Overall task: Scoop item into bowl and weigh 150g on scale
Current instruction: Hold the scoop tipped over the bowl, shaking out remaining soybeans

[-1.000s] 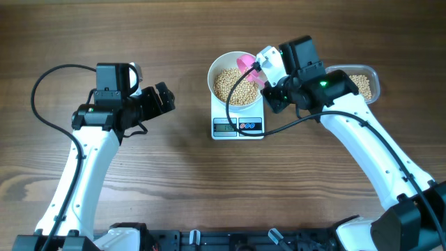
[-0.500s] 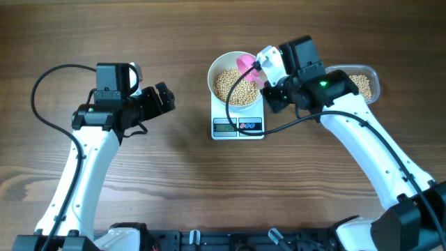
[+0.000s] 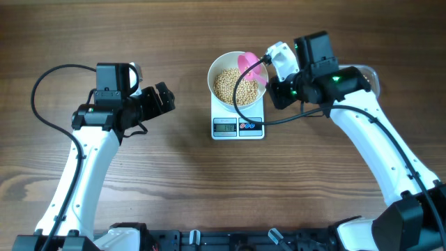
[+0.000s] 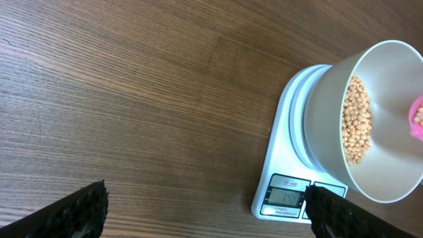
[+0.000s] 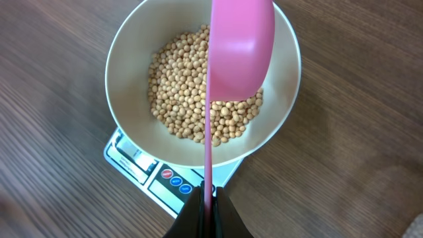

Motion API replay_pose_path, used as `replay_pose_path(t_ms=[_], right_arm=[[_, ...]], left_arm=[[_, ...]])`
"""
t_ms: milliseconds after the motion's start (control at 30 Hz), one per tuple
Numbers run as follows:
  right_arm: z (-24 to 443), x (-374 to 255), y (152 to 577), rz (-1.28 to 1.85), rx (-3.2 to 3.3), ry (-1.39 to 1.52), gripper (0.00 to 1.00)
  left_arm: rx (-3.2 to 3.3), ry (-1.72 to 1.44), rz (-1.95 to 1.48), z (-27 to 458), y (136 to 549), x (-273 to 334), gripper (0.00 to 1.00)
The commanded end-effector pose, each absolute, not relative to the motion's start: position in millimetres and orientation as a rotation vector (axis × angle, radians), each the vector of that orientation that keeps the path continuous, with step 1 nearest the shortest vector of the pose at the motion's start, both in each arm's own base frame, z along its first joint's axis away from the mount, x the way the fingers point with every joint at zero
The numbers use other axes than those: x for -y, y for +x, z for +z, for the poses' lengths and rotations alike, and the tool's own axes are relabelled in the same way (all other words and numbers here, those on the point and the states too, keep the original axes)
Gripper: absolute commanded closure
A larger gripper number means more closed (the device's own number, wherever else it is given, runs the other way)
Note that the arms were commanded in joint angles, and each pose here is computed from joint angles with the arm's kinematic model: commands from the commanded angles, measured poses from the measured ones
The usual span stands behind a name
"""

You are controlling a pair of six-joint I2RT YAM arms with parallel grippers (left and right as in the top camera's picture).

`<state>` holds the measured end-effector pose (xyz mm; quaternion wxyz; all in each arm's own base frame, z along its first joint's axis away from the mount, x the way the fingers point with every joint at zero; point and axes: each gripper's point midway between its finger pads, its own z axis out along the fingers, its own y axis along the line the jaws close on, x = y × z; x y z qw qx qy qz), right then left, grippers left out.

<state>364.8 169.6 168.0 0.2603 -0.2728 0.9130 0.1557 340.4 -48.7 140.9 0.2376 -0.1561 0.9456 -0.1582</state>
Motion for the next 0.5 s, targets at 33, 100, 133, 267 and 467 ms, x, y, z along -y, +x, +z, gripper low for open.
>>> replay_pose_path(t_ms=[33,100,133,267,467], right_arm=[[186.3,-174.9,363.1,0.496,-2.437,-0.707,0.96],[185.2,-174.4,361.6,0.496,-2.445,-0.709,0.96],[184.2,-173.9,360.2,0.495,-2.450,-0.714,0.96],[182.9,-172.8,359.0,0.480,-2.447,-0.744,0.96],[182.9,-173.0,359.1,0.478,-2.443,-0.752,0.96]], left_arm=[[-2.578,-0.410,-0.430,146.2,345.6,49.2,0.00],[-2.578,-0.410,-0.430,146.2,345.6,49.2,0.00],[-2.578,-0.410,-0.430,146.2,345.6,49.2,0.00],[-2.578,-0.410,-0.430,146.2,345.6,49.2,0.00],[-2.578,-0.410,-0.430,146.2,345.6,49.2,0.00]])
